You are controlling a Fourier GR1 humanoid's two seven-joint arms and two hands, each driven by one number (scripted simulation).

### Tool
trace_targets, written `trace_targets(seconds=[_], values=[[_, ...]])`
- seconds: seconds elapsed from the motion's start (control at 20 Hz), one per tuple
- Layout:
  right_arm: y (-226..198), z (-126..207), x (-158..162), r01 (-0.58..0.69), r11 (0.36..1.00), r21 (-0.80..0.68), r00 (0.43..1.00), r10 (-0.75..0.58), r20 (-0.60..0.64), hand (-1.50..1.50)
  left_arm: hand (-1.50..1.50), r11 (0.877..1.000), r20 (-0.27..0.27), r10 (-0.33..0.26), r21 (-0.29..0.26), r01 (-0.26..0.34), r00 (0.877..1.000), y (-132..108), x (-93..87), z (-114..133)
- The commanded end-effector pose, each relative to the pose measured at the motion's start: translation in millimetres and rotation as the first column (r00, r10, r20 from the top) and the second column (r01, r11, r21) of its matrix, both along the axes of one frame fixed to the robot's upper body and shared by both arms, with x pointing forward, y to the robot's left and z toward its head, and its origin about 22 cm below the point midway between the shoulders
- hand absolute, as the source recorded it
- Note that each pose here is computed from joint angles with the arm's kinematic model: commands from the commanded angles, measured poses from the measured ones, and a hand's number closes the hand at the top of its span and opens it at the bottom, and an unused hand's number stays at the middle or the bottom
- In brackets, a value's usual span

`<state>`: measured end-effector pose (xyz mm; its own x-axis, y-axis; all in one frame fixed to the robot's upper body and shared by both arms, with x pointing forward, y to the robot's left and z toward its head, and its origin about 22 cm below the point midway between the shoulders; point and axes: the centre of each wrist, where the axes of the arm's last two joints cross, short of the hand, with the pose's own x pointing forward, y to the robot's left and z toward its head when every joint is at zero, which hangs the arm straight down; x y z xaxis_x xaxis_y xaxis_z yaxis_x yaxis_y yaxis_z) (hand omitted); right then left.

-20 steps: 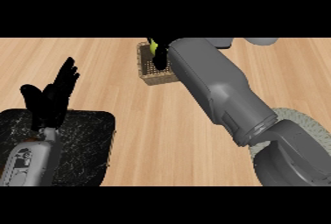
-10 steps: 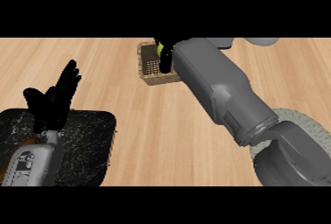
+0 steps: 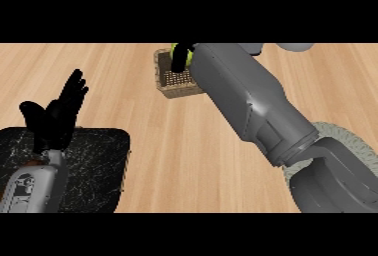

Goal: Pick the pear from the placemat and place it in the basket

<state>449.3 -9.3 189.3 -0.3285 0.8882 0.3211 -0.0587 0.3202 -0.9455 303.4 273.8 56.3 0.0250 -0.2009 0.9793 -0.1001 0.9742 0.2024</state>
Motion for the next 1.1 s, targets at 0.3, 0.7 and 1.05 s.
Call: trace_targets(seconds=[0.3, 0.7, 1.05], values=[[-31, 42, 15, 0.163, 0.893, 0.421, 0.986, -0.138, -0.088, -1.50, 0.00, 1.000, -0.001, 0.026, 0.000, -0.026, 1.000, 7, -5.0, -1], [-124, 35, 33, 0.224, 0.788, 0.574, 0.973, -0.145, -0.180, -1.50, 0.00, 0.999, -0.013, 0.051, -0.004, -0.052, 0.999, 28, -11.9, 6], [-169, 13, 33, 0.163, 0.774, 0.612, 0.983, -0.075, -0.167, -1.50, 0.00, 0.998, -0.010, 0.063, -0.003, -0.063, 0.998, 17, -11.2, -7]])
